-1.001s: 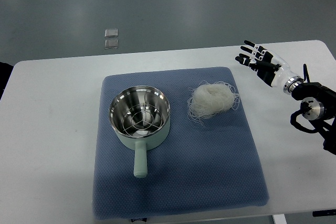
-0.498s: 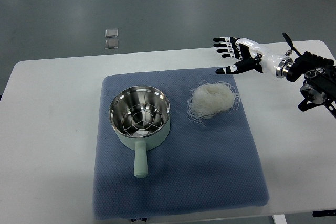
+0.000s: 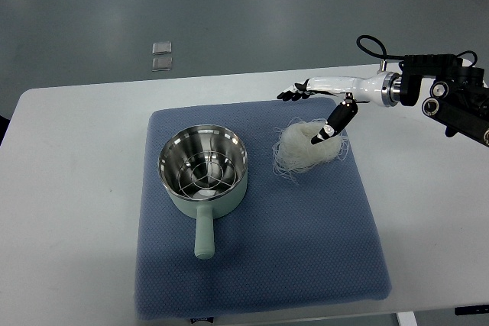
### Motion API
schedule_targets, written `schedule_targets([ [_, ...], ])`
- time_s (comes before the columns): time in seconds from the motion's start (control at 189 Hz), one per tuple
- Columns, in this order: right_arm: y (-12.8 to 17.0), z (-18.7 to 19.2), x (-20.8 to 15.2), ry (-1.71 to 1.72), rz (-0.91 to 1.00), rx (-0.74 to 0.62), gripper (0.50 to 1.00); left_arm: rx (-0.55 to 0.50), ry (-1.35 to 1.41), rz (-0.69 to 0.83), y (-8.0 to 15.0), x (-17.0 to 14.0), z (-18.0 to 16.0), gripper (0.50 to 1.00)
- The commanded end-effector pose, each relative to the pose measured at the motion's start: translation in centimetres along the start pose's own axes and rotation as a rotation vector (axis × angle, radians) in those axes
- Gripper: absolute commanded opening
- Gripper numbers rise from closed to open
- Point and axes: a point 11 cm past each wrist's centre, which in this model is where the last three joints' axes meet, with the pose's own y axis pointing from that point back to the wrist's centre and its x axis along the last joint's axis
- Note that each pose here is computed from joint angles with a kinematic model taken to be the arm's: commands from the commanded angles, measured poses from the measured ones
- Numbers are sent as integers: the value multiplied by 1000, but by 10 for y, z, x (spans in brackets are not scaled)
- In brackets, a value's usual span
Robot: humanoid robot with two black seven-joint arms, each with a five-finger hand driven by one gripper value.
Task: Put vermicelli into pot with right hand
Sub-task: 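Reach the right hand down over the white vermicelli bundle, then close the right hand fingers around the vermicelli bundle, then lift the vermicelli and carry it over the steel pot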
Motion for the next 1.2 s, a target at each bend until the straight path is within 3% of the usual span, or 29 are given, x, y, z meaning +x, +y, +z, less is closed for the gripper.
schedule_targets([
  [0.0, -6, 0, -10, 66, -48, -23, 915, 0, -1, 0, 0, 0, 0, 1000],
  [0.376, -31, 13, -40, 208, -90, -131, 915, 0, 0, 0, 0, 0, 0, 1000],
  [0.657, -41, 20, -43, 259, -46, -174, 901, 0, -1, -2, 0, -1, 0, 1000],
  [0.794, -44, 18, -45, 269, -42, -168, 776, 0, -1, -2, 0, -1, 0, 1000],
  [0.847, -44, 19, -46, 270, -46, -169, 652, 0, -1, -2, 0, -1, 0, 1000],
  [0.853, -44, 19, -46, 270, -46, -169, 619, 0, 0, -2, 0, -1, 0, 1000],
  [0.895, -44, 20, -48, 274, -54, -172, 500, 0, 2, -2, 0, -1, 0, 1000],
  [1.043, -43, 22, -50, 279, -59, -178, 500, 0, 0, -2, 0, -1, 0, 1000],
  [1.197, -36, 19, -27, 288, 30, -165, 500, 0, 2, -2, 0, -1, 0, 1000],
])
